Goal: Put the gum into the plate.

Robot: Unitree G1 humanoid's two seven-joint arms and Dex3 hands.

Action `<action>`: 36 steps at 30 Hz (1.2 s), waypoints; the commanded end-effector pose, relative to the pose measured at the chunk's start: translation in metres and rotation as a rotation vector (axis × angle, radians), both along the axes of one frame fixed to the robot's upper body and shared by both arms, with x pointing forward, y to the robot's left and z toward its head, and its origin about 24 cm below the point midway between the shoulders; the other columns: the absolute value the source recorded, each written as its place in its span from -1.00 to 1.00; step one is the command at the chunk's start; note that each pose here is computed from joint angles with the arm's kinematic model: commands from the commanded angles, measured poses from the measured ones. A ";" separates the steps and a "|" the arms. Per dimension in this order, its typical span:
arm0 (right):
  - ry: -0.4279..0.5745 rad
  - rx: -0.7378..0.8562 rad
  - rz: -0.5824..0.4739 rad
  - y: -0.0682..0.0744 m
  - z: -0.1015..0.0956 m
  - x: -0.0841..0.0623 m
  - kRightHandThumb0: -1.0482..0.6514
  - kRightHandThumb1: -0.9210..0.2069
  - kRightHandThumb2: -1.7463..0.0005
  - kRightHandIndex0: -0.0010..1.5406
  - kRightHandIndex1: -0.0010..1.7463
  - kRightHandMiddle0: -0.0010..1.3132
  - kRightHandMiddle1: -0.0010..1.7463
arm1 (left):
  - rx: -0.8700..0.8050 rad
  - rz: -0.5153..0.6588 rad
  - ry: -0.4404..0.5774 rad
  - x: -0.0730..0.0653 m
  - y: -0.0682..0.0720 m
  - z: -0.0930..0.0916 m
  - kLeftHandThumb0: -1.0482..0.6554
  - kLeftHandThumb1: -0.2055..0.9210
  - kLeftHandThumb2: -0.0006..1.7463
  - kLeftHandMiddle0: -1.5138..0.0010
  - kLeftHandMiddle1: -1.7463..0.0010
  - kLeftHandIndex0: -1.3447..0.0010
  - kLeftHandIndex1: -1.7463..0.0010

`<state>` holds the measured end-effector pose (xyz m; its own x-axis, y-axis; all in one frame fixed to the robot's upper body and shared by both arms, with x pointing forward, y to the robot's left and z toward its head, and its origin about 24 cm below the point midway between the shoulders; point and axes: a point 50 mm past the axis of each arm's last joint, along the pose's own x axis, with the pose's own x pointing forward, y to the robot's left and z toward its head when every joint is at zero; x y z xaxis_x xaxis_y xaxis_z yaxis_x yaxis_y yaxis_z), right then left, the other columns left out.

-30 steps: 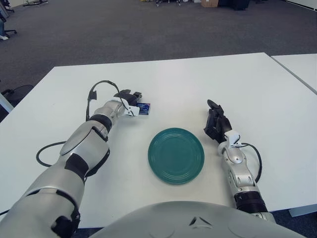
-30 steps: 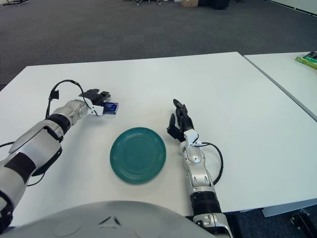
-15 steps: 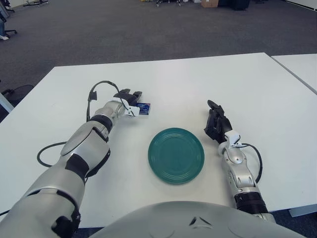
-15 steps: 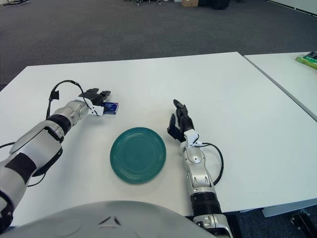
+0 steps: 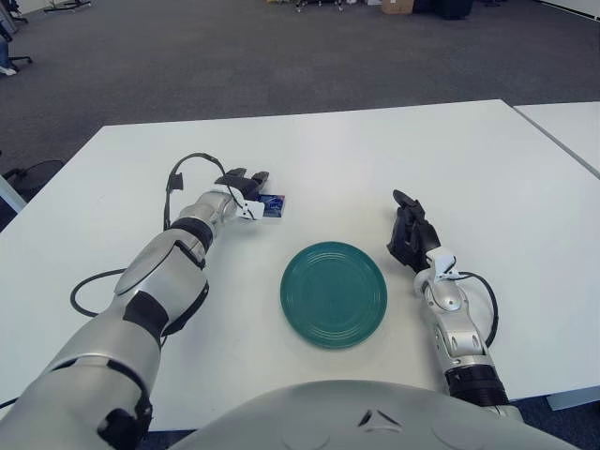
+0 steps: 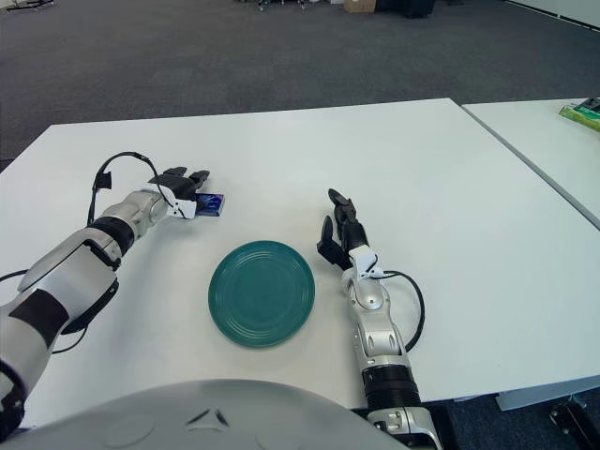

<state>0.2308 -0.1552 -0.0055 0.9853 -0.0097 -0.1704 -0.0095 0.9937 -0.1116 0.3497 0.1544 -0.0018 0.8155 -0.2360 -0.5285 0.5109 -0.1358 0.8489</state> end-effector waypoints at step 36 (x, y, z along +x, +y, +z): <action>0.165 0.002 -0.016 -0.004 -0.025 -0.015 -0.52 -1.00 -0.15 -0.81 -0.99 -1.00 -0.52 | 0.045 -0.144 0.323 -0.060 -0.013 -0.065 -1.00 1.00 -0.57 1.00 1.00 1.00 1.00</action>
